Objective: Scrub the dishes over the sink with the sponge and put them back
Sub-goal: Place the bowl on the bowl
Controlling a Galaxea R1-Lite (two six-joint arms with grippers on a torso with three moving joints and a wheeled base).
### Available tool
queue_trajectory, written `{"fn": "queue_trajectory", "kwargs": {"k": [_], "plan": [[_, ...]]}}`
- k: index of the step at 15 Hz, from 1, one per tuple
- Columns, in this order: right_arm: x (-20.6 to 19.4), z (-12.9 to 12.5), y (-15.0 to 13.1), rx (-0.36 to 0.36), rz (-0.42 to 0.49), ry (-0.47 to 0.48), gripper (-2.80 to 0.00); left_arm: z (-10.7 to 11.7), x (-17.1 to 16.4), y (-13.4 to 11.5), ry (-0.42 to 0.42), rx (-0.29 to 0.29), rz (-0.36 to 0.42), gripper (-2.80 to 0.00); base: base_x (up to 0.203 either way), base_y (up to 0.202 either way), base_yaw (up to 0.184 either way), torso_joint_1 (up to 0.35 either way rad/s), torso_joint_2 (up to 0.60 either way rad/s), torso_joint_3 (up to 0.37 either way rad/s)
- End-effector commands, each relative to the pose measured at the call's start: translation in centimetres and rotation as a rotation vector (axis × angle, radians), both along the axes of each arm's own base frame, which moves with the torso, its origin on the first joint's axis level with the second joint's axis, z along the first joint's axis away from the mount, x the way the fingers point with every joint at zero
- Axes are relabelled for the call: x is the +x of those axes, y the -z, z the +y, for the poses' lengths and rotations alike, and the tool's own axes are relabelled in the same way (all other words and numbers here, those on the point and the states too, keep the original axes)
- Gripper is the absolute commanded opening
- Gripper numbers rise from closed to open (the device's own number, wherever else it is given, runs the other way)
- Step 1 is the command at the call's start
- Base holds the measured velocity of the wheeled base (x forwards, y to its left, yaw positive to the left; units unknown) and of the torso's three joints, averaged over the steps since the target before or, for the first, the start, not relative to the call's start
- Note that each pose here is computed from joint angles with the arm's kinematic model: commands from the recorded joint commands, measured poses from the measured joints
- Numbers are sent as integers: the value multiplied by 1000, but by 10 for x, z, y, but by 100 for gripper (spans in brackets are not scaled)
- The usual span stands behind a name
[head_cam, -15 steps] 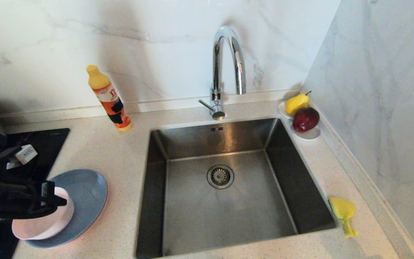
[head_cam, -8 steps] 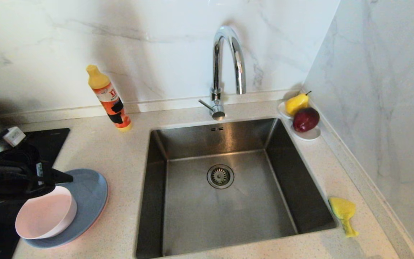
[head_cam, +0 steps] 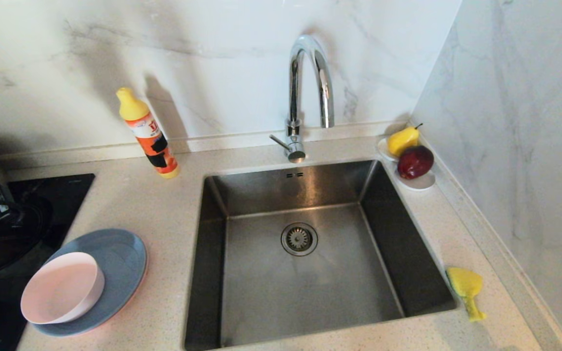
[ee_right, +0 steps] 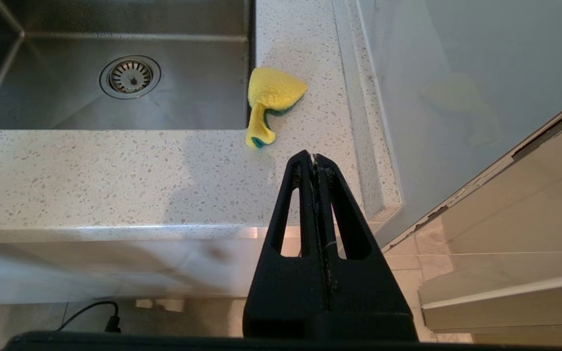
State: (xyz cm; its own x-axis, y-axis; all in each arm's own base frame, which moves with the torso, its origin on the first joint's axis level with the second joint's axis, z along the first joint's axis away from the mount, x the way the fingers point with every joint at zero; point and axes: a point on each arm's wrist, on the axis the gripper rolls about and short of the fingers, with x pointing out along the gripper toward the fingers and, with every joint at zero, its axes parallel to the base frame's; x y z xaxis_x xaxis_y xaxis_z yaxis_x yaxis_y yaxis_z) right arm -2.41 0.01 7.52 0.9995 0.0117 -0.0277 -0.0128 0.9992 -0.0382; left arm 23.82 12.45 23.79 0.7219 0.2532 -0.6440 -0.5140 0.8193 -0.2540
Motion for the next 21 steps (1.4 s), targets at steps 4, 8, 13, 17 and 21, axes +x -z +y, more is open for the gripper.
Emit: {"fn": "queue_trajectory", "kwargs": {"k": [4, 8, 13, 17, 21], "plan": [[0, 0, 0, 0, -2, -1, -280, 47, -5, 26, -172, -127, 157, 0, 0, 0, 0, 0, 0, 0], [0, 0, 0, 0, -2, -1, -280, 54, -16, 39, -240, -199, 222, 0, 0, 0, 0, 0, 0, 0], [0, 0, 0, 0, -2, -1, -280, 82, -22, 60, -337, -258, 268, 0, 0, 0, 0, 0, 0, 0], [0, 0, 0, 0, -2, -1, -280, 86, -20, 72, -339, -279, 297, 0, 0, 0, 0, 0, 0, 0], [0, 0, 0, 0, -2, -1, -280, 91, -15, 96, -336, -331, 362, 0, 0, 0, 0, 0, 0, 0]]}}
